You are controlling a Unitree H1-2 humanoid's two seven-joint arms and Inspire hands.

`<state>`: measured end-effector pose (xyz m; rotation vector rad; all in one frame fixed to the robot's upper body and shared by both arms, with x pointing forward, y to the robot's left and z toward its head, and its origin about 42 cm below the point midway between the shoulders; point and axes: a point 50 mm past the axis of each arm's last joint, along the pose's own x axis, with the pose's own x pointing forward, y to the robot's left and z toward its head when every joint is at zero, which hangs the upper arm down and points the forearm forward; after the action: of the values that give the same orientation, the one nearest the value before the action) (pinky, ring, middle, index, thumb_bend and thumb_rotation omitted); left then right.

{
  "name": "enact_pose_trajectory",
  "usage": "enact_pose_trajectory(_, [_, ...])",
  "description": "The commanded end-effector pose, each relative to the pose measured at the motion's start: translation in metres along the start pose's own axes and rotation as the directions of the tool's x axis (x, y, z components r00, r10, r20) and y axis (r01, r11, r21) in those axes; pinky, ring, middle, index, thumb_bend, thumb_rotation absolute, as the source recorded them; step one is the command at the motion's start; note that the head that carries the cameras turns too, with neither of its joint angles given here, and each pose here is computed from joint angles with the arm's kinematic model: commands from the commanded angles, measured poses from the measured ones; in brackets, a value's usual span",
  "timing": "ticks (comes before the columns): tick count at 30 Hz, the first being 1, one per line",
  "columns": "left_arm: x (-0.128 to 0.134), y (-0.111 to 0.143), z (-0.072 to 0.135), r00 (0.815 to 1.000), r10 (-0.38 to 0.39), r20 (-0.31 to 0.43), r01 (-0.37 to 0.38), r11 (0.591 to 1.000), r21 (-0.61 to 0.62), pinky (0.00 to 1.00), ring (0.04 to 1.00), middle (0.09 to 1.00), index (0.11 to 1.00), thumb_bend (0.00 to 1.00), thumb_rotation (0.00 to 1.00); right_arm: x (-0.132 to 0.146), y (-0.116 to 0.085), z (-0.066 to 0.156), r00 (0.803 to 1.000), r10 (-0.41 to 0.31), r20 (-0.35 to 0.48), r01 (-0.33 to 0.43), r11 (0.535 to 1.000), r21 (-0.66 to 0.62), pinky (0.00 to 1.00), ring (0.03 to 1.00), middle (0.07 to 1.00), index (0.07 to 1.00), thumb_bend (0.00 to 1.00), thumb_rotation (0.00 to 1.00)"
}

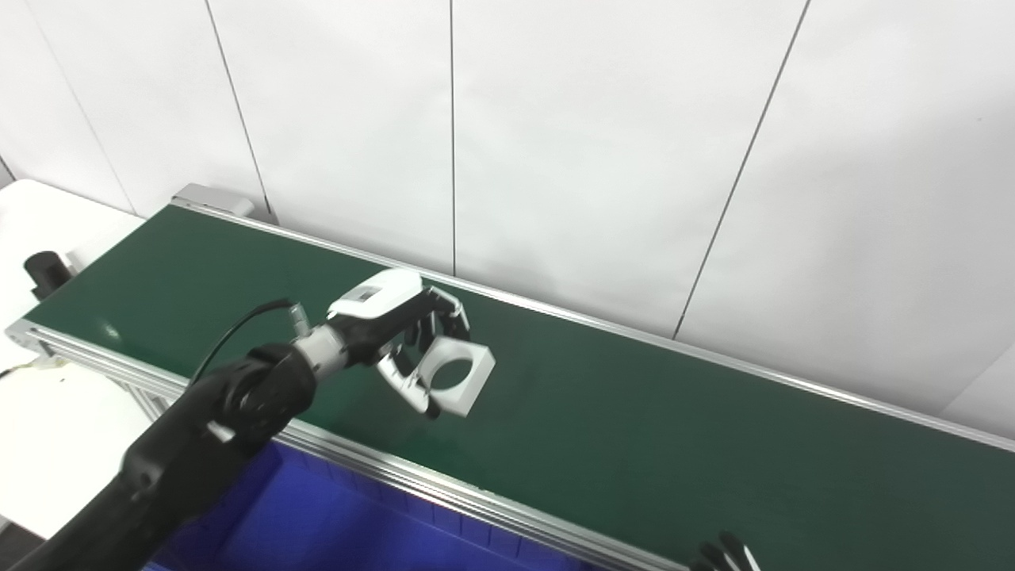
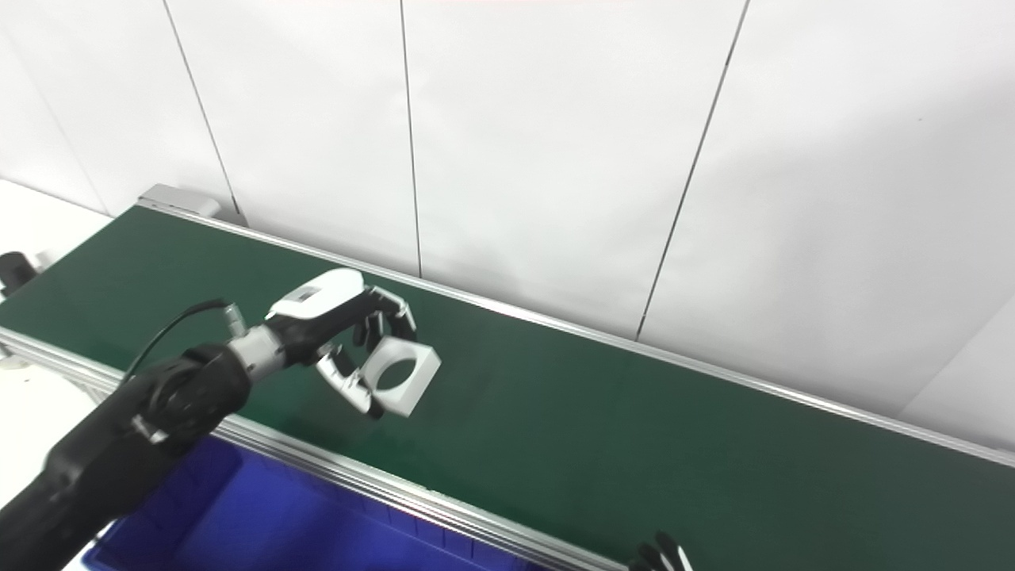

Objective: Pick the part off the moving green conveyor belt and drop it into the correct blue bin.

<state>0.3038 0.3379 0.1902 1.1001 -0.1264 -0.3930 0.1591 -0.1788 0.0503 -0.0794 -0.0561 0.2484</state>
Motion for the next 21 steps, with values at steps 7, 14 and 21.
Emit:
enact_pose_trajectory(7, [-0.032, 0.03, 0.026, 0.995, 0.085, 0.045, -0.086, 0.996, 0.003, 0.37, 0.405, 0.462, 0.519, 0.5, 0.0, 0.005, -0.003, 0.016, 0.997, 0.004, 0.083, -0.003, 1.0, -0.001, 0.77, 0.833, 0.873, 0.939, 0.66, 0.49])
enact_pose_trajectory(14, [-0.061, 0.026, 0.042, 0.998, 0.064, 0.022, -0.064, 0.998, -0.012, 0.38, 0.412, 0.463, 0.521, 0.5, 0.0, 0.005, -0.007, 0.019, 0.997, 0.004, 0.081, -0.004, 1.0, -0.006, 0.78, 0.835, 0.876, 0.943, 0.65, 0.5])
enact_pose_trajectory(21, [-0.081, 0.021, 0.053, 0.999, 0.037, 0.003, -0.037, 0.999, -0.037, 0.38, 0.41, 0.471, 0.521, 0.5, 0.0, 0.004, -0.014, 0.028, 0.996, 0.003, 0.085, -0.003, 1.0, -0.004, 0.79, 0.841, 0.882, 0.947, 0.64, 0.51])
